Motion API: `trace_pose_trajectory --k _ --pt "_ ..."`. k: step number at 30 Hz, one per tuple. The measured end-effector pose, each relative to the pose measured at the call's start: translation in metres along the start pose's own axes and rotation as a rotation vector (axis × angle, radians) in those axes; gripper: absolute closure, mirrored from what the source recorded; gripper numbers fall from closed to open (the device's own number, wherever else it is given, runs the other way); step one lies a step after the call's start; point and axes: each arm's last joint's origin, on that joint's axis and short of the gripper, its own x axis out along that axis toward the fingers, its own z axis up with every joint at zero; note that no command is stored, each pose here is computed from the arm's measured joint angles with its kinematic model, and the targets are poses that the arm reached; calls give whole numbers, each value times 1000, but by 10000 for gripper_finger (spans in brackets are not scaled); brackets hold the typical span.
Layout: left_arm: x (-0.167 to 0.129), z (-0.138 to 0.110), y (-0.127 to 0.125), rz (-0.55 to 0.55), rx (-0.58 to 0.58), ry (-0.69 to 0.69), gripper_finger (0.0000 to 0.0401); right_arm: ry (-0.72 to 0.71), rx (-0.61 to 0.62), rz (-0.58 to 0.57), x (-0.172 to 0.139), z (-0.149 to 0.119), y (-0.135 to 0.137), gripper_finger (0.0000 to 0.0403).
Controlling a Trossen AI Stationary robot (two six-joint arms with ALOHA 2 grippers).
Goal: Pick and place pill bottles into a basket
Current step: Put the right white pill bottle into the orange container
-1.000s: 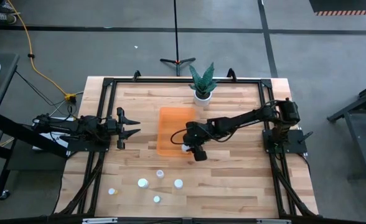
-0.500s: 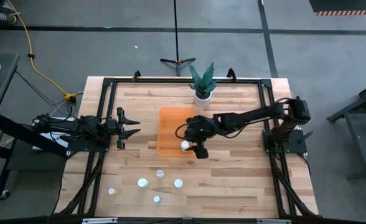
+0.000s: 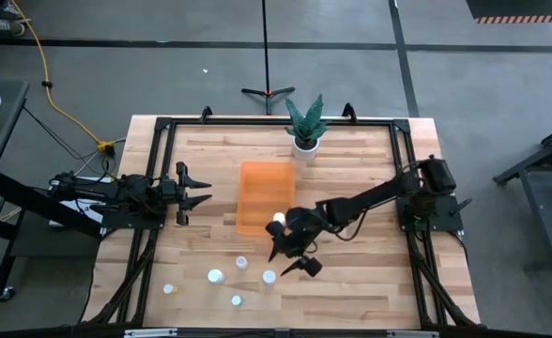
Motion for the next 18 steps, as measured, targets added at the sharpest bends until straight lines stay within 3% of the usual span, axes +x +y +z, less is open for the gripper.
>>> trace_pose_trajectory --k 4,13,18 --pt "0 0 0 0 0 0 229 -24 -9 -35 10 -4 -2 164" --pt "0 -2 0 -2 5 17 229 -57 -22 2 33 -17 5 163" --pt "0 -3 0 -4 8 29 229 -40 -34 -118 43 -21 8 162"
